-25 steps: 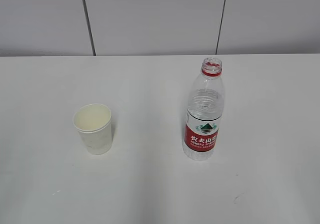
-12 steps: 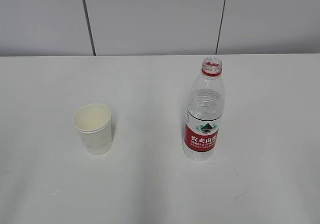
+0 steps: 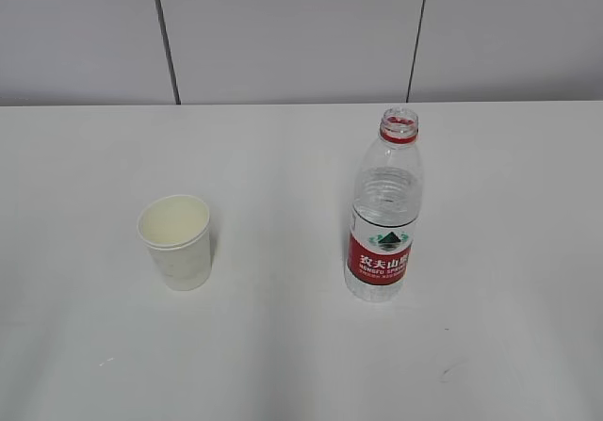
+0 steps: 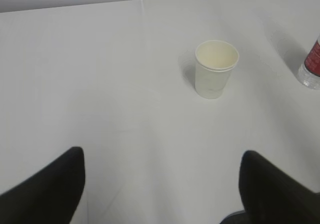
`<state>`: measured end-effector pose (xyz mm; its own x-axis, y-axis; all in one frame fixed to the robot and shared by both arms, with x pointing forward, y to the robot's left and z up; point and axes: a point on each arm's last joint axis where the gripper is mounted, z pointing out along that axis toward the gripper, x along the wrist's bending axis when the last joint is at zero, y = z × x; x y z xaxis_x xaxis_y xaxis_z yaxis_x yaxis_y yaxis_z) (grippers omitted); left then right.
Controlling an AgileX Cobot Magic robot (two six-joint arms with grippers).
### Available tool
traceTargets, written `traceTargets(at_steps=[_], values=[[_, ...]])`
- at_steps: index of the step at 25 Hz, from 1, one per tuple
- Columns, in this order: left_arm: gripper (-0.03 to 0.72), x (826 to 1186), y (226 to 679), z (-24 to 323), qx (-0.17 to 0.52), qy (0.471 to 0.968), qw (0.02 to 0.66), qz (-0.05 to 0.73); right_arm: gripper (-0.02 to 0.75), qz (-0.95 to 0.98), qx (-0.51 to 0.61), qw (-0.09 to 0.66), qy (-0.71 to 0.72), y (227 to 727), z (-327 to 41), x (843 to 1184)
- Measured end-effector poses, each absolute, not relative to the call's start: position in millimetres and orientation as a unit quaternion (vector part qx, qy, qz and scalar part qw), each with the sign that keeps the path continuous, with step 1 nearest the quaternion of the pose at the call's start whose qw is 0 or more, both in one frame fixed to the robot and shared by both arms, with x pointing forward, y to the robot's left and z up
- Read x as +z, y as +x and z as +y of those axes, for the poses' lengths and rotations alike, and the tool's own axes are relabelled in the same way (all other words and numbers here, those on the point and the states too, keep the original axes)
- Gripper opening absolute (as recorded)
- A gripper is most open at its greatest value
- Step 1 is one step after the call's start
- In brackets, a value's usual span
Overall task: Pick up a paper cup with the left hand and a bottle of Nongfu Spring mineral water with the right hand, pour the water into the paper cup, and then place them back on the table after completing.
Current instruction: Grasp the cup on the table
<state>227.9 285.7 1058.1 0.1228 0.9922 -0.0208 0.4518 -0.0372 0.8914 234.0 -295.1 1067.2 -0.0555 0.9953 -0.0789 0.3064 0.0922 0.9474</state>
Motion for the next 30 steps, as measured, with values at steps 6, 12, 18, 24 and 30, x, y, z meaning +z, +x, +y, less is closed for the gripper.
traceTargets(at_steps=[6,12,18,24,30], values=[[0.567,1058.1,227.9,285.7,0.340,0.635,0.398,0.569,0.586,0.574,0.437,0.464,0.515,239.2,-295.6,1075.5],[0.554,1058.1,227.9,285.7,0.340,0.635,0.398,0.569,0.585,0.569,0.441,0.468,0.512,247.3,-295.8,1067.6],[0.553,1058.4,227.7,285.7,0.340,0.635,0.398,0.568,0.586,0.557,0.451,0.480,0.506,260.9,-296.4,1052.4],[0.553,1073.1,231.1,287.1,0.389,0.601,0.437,0.545,0.586,0.563,0.444,0.473,0.512,268.3,-296.6,1036.7],[0.553,1074.1,245.8,290.4,0.439,0.554,0.478,0.522,0.585,0.559,0.447,0.477,0.510,272.3,-296.8,1036.0]])
